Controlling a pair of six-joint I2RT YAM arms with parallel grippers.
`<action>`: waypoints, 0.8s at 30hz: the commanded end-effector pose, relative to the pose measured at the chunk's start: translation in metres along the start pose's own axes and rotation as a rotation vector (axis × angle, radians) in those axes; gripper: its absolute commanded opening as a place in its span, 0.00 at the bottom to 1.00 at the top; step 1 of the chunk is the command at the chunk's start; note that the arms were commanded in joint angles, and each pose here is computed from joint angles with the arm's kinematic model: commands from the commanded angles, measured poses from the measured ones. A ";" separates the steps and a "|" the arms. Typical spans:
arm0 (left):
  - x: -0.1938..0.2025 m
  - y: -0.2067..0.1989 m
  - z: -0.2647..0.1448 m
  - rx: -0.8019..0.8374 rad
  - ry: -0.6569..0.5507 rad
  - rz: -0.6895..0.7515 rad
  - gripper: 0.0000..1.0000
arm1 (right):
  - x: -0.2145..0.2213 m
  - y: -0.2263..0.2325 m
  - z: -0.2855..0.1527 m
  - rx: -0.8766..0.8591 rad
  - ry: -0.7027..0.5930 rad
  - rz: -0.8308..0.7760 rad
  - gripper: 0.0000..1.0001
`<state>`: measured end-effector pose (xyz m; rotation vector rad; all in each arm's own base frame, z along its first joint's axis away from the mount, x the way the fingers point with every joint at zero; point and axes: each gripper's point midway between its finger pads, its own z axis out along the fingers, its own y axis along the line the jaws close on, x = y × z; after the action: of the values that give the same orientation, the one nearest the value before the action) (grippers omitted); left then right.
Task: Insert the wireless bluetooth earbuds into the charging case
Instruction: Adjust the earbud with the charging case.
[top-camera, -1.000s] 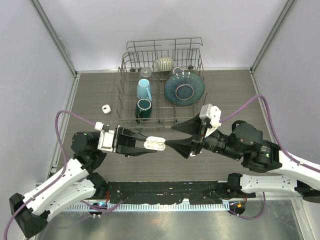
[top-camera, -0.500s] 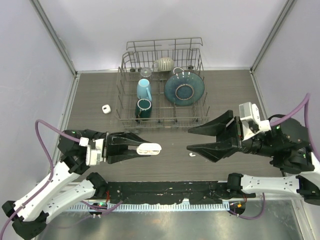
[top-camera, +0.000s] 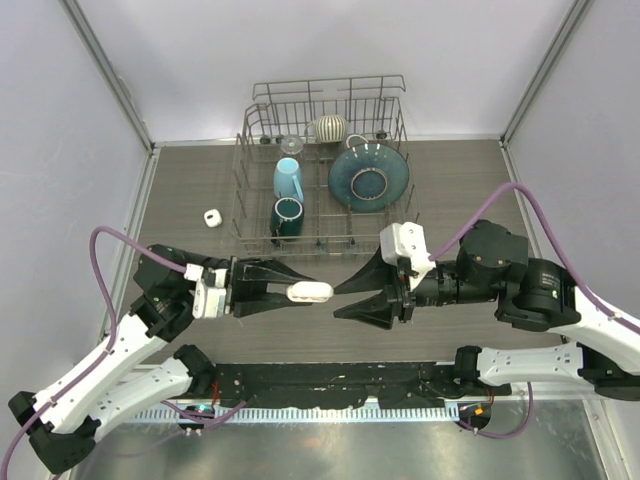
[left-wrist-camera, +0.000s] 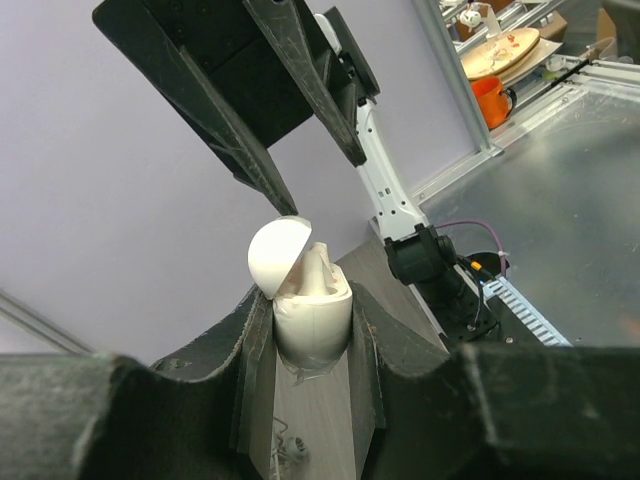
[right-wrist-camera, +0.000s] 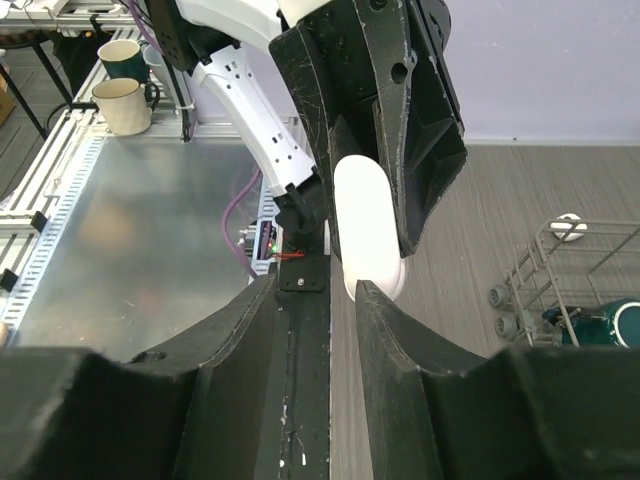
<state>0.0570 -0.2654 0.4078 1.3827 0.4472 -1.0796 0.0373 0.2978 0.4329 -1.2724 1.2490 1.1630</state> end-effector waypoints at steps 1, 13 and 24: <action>-0.017 0.005 0.001 -0.003 -0.023 0.060 0.00 | -0.028 0.004 -0.014 -0.004 -0.097 -0.039 0.42; 0.004 0.024 -0.004 -0.150 0.022 0.025 0.00 | -0.041 0.025 -0.005 -0.138 -0.122 -0.017 0.32; 0.004 0.027 -0.005 -0.176 0.020 0.004 0.00 | -0.028 0.008 0.023 -0.085 -0.082 0.013 0.29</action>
<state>0.0824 -0.2688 0.4100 1.2700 0.5580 -1.0143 0.0184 0.3104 0.4455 -1.3157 1.1777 1.2939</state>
